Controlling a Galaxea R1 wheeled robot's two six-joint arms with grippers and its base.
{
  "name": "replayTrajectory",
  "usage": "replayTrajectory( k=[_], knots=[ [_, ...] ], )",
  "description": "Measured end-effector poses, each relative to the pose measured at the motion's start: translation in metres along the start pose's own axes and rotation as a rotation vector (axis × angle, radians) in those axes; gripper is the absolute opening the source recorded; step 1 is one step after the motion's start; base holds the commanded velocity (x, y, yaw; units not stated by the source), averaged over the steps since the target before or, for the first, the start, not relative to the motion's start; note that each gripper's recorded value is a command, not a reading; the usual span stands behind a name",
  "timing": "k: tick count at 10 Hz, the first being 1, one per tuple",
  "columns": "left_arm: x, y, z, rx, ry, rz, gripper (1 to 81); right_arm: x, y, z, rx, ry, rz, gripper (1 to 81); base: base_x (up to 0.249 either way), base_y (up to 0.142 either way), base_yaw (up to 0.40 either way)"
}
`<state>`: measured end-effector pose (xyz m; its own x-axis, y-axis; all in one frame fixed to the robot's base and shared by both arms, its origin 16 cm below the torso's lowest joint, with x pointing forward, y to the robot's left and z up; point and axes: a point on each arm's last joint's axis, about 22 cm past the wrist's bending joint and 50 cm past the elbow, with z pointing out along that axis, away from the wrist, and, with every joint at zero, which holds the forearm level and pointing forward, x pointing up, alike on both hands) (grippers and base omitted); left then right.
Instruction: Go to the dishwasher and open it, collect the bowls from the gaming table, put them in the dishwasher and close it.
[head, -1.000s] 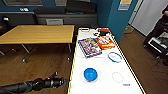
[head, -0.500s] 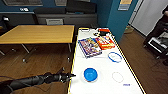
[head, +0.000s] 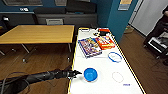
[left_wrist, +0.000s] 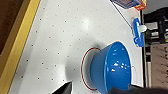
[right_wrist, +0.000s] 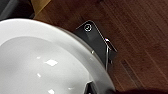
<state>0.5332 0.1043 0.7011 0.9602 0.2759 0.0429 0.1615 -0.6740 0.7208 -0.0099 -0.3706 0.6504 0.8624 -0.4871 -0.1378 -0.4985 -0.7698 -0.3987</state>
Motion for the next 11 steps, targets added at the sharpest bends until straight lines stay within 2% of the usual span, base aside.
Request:
replayTrajectory(
  k=[1, 4, 6, 11],
  knots=[
    [0.006, -0.005, 0.006, 0.018, 0.011, 0.002, 81.1, 0.001, -0.001, 0.003, 0.003, 0.002, -0.001, 1.0, 0.000, 0.000, 0.000],
    [0.003, 0.009, 0.034, 0.024, 0.001, 0.022, 81.1, 0.002, -0.003, 0.004, 0.007, -0.002, -0.004, 1.0, 0.000, 0.000, 0.000],
    [0.008, 0.003, 0.047, 0.061, 0.004, 0.014, 81.1, 0.003, -0.004, 0.004, 0.008, -0.001, -0.004, 1.0, 0.000, 0.000, 0.000],
    [-0.003, 0.030, 0.087, 0.062, -0.016, 0.027, 81.1, 0.006, 0.001, 0.006, 0.001, 0.003, -0.006, 1.0, 0.000, 0.000, 0.000]
  ],
)
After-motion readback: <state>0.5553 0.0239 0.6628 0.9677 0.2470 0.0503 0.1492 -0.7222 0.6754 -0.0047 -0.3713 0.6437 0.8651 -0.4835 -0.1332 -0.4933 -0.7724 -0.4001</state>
